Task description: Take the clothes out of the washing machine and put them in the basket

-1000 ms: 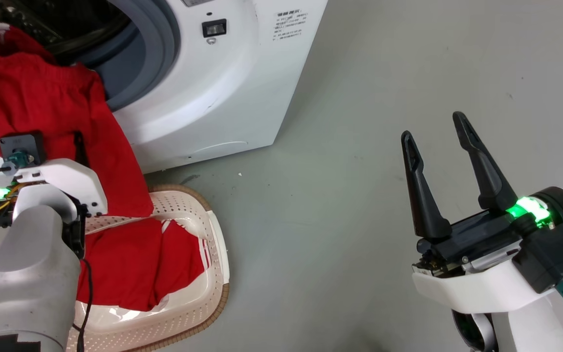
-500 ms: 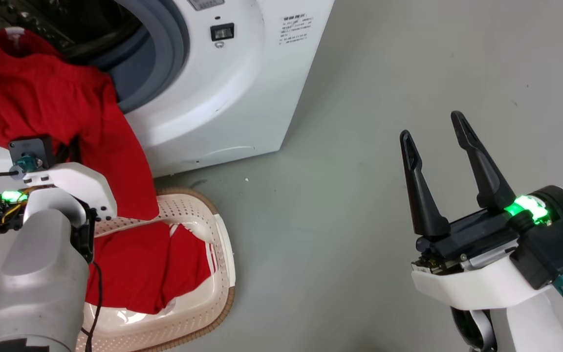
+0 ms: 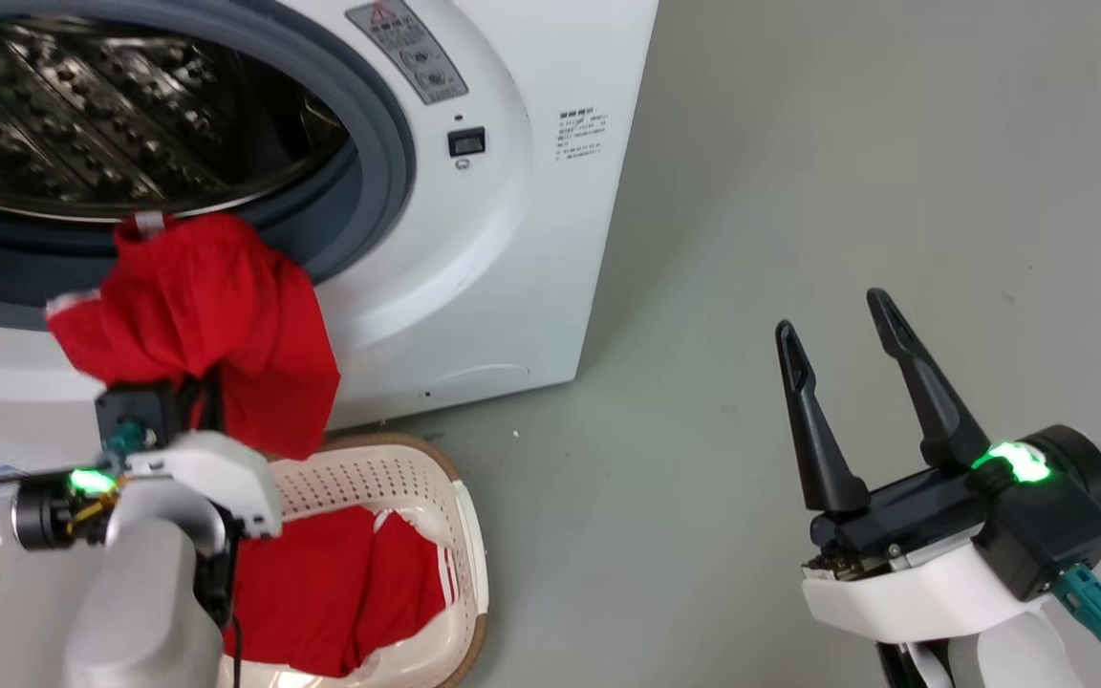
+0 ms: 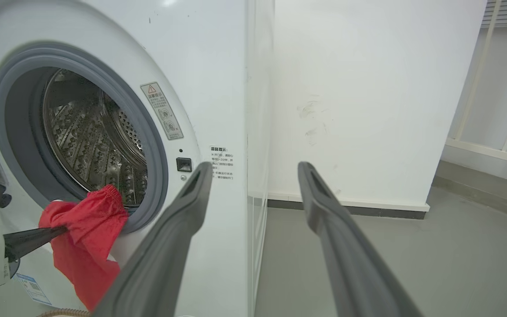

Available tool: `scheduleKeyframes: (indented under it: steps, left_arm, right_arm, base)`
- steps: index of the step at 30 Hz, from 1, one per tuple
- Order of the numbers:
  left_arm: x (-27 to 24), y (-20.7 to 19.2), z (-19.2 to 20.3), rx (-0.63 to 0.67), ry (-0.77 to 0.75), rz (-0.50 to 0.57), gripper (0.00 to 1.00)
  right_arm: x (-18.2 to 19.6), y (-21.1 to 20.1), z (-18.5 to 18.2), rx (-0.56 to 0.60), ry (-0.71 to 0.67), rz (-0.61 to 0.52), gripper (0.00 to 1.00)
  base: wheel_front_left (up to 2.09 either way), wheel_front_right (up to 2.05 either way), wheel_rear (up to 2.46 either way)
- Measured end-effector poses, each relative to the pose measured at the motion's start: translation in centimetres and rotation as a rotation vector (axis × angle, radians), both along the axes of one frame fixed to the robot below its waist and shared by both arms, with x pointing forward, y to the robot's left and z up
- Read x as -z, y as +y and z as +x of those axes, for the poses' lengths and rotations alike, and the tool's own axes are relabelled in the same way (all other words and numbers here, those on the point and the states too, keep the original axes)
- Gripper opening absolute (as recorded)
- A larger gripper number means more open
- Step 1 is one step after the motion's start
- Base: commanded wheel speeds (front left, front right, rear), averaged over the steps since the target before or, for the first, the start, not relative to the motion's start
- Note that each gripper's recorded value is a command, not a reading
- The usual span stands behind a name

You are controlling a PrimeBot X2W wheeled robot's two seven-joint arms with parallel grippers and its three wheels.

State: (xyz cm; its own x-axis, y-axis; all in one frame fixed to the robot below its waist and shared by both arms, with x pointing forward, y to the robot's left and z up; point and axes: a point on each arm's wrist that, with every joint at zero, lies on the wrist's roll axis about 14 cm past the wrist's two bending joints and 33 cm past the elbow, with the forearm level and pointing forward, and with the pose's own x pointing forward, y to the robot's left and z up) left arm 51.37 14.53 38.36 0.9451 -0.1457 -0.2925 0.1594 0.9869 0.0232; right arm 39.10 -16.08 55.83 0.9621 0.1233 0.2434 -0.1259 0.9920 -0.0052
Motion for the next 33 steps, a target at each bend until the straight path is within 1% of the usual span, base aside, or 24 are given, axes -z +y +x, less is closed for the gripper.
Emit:
scheduleKeyframes:
  steps: [5, 9, 13, 18, 20, 24, 33]
  left_arm:
    - [-0.6, -0.5, -3.0, 0.026, -0.016, 0.001, 0.00]
    - [0.2, -1.0, -5.4, 0.042, 0.006, -0.009, 0.00]
    - [2.6, -1.1, -8.0, 0.051, 0.083, -0.013, 0.00]
    - [6.0, -1.2, -9.7, 0.074, 0.193, 0.002, 0.00]
    - [7.7, -1.1, -10.0, 0.080, 0.248, 0.014, 0.00]
    - [10.4, -1.3, -9.5, 0.098, 0.328, 0.025, 0.00]
    - [17.9, -0.4, -9.1, 0.113, 0.553, 0.086, 0.00]
  right_arm:
    - [-0.9, 0.1, -1.2, 0.000, -0.022, 0.004, 1.00]
    - [-1.2, -0.1, -1.9, 0.007, -0.030, 0.005, 1.00]
    - [-1.2, -0.2, -2.0, 0.013, -0.028, 0.005, 1.00]
    - [-0.3, -0.3, -1.2, 0.013, -0.005, 0.003, 1.00]
    - [-0.2, -0.1, -0.4, 0.006, -0.003, 0.000, 1.00]
    - [0.5, -0.1, 1.3, 0.000, 0.007, -0.010, 1.00]
    - [3.8, -0.4, 5.1, -0.003, 0.067, -0.030, 1.00]
  base:
    - [0.00, 0.00, 0.00]
    - [0.00, 0.00, 0.00]
    - [0.00, 0.00, 0.00]
    - [0.00, 0.00, 0.00]
    - [0.00, 0.00, 0.00]
    - [0.00, 0.00, 0.00]
    - [0.00, 0.00, 0.00]
